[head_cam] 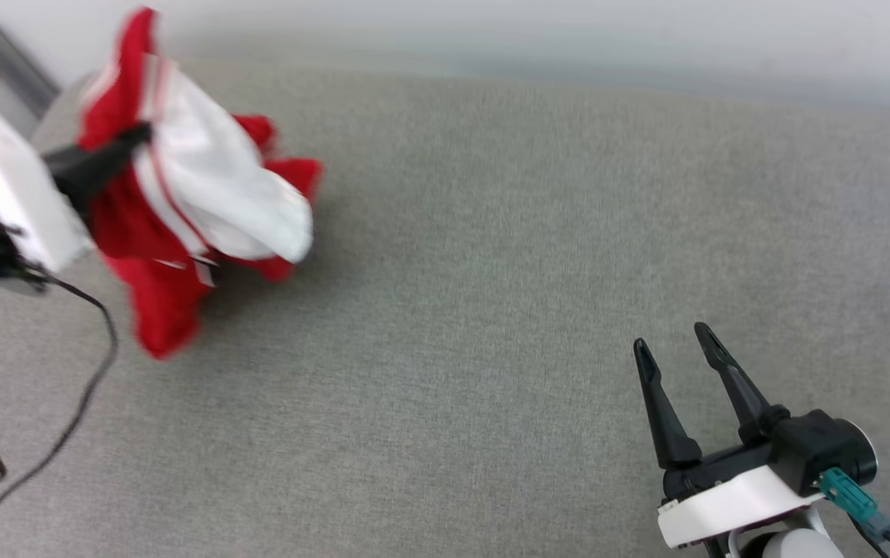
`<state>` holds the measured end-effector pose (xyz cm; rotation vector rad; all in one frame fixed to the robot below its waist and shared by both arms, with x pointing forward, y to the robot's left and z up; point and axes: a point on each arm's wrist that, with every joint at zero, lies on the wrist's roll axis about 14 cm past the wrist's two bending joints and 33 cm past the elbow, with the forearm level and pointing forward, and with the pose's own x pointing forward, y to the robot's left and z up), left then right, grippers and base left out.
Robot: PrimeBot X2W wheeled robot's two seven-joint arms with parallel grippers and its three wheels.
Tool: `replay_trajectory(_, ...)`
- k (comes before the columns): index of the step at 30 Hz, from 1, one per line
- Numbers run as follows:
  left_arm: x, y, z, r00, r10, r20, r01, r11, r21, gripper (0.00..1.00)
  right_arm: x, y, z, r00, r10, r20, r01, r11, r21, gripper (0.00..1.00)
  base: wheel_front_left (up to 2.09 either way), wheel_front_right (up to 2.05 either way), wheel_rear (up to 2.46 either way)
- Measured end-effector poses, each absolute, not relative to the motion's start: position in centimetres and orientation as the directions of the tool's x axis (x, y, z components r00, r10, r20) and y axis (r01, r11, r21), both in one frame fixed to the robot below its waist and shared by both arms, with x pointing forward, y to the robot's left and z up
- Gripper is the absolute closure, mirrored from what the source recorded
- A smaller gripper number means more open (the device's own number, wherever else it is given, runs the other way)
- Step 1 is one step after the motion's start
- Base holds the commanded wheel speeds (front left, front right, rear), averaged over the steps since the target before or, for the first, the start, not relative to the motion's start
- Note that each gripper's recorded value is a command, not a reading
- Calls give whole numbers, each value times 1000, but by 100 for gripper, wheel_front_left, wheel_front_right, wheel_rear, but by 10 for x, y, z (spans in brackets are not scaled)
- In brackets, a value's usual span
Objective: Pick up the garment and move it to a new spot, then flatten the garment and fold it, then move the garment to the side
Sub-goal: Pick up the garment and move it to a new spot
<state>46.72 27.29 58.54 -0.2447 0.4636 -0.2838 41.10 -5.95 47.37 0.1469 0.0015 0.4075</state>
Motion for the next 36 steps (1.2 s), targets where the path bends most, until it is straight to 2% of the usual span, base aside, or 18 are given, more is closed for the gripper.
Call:
replay_trajectory(5, 453, 209, 602, 828, -449, -336, 359, 885, -297, 100, 403, -69, 491, 927, 369, 67, -374, 918, 134, 0, 0, 0, 0)
replay_trajectory(12, 442, 113, 589, 716, -615, -331, 540, 788, -297, 100, 398, -100, 500, 956, 282, 86, -291, 948, 128, 0, 0, 0, 0)
replay_trajectory(25, 437, -57, 522, 420, -827, -374, 732, 552, -399, 100, 386, -164, 497, 993, 94, 67, -103, 983, 151, 0, 0, 0, 0)
replay_trajectory(27, 444, -89, 516, 394, -850, -348, 740, 518, -428, 100, 382, -182, 492, 998, 39, 48, -46, 988, 149, 0, 0, 0, 0)
replay_trajectory(30, 460, -110, 510, 422, -851, -312, 736, 522, -430, 98, 376, -195, 486, 1000, -2, 23, -1, 989, 148, 0, 0, 0, 0)
replay_trajectory(31, 463, -116, 506, 424, -850, -311, 732, 524, -435, 23, 375, -199, 484, 1000, -16, 15, 13, 989, 148, 0, 0, 0, 0)
replay_trajectory(32, 465, -120, 499, 423, -848, -318, 727, 527, -439, 0, 374, -203, 482, 1000, -27, 9, 26, 989, 146, 0, 0, 0, 0)
replay_trajectory(36, 467, -131, 472, 421, -837, -348, 747, 538, -390, 0, 372, -210, 474, 998, -52, -18, 54, 989, 137, 0, 0, 0, 0)
